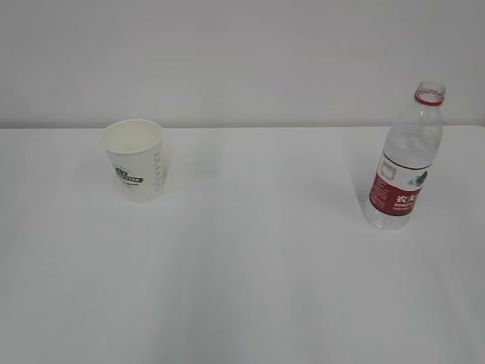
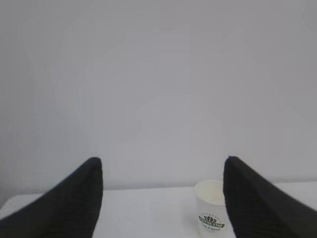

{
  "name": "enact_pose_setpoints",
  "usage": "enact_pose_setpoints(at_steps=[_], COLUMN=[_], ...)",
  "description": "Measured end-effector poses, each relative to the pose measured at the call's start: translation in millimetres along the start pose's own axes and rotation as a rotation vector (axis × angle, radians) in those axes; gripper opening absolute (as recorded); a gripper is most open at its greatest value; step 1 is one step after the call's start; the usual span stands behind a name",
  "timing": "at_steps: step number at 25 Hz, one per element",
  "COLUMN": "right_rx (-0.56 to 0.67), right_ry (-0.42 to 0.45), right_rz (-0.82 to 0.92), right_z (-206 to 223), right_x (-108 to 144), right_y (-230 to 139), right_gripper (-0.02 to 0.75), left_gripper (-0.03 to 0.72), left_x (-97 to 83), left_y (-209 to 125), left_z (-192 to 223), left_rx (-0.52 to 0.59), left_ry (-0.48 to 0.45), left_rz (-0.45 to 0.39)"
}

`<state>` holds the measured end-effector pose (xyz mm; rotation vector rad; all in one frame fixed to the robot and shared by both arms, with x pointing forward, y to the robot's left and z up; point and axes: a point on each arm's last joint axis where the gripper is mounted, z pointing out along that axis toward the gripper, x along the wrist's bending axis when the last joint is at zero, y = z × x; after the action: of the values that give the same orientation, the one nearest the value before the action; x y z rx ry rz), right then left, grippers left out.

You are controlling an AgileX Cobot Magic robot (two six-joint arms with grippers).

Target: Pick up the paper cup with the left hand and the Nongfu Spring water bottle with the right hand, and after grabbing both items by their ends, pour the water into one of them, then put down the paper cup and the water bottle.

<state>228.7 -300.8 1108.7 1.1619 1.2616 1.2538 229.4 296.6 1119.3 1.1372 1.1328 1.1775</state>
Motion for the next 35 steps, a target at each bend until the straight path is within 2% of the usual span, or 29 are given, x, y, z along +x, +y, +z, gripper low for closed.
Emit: enact_pose_setpoints(at_steps=[6, 10, 19, 29, 35], right_rx=[-0.072, -0.083, 0.02, 0.015, 0.051], right_ry=[0.0, -0.004, -0.006, 0.0, 0.005], right_rz=[-0.018, -0.026, -0.038, -0.042, -0.044], right_z=[-0.2, -0.2, 27.0, 69.5, 94.0], right_x=[0.0, -0.3, -0.3, 0.8, 1.5], right_y=[6.5, 7.6, 9.0, 19.1, 17.3], right_gripper=[0.535, 0.535, 0.535, 0.535, 0.535], left_gripper=[0.549, 0.549, 0.532, 0.526, 0.524], left_x=[0.7, 1.9, 3.9, 6.3, 8.1], left_y=[5.1, 5.5, 8.4, 11.7, 8.8], left_z=[-0.2, 2.6, 32.9, 53.3, 70.5], left_rx=[-0.055, -0.049, 0.013, 0.016, 0.065], left_ry=[0.008, 0.02, 0.029, 0.045, 0.053], left_rz=[0.01, 0.028, 0.03, 0.057, 0.077])
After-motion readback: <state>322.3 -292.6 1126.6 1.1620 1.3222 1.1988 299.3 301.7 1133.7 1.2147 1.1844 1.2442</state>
